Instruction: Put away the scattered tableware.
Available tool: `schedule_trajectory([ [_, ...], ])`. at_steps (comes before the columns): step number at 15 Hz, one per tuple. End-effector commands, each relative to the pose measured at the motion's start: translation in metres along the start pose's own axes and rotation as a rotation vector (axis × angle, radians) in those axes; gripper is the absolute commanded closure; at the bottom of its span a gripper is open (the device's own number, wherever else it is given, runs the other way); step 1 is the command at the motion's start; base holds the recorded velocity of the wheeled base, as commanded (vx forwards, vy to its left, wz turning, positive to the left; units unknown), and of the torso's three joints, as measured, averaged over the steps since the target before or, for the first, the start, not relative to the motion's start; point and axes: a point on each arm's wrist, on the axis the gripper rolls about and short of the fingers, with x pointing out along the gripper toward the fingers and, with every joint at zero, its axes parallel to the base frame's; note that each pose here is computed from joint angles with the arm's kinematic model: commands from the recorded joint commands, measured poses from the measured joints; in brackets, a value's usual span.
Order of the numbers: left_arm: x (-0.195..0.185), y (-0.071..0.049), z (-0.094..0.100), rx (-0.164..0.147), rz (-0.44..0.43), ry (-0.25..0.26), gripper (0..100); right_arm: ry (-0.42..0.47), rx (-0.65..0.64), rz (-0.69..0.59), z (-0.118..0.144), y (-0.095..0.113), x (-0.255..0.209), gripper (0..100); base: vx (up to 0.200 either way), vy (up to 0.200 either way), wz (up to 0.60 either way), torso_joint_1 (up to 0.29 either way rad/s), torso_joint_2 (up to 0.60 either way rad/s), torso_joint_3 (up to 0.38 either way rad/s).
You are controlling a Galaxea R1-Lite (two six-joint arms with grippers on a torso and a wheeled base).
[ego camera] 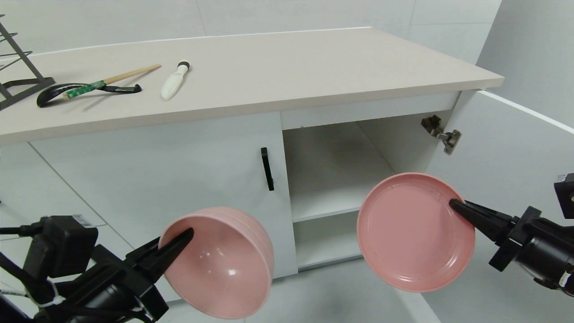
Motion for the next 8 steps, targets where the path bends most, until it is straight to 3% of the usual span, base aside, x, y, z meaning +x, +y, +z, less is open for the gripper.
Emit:
schedule_trajectory([
  [1, 0.000, 0.000, 0.000, 0.000, 0.000, 0.003, 100, 0.073, 0.029, -0.005, -0.016, -0.006, 0.011, 100, 0.200, -0.200, 0.00, 0.002, 0.00, 0.002],
  [8, -0.003, 0.000, 0.005, 0.001, 0.001, -0.031, 100, 0.128, 0.050, -0.006, -0.031, -0.011, 0.024, 100, 0.000, 0.000, 0.00, 0.000, 0.00, 0.000],
])
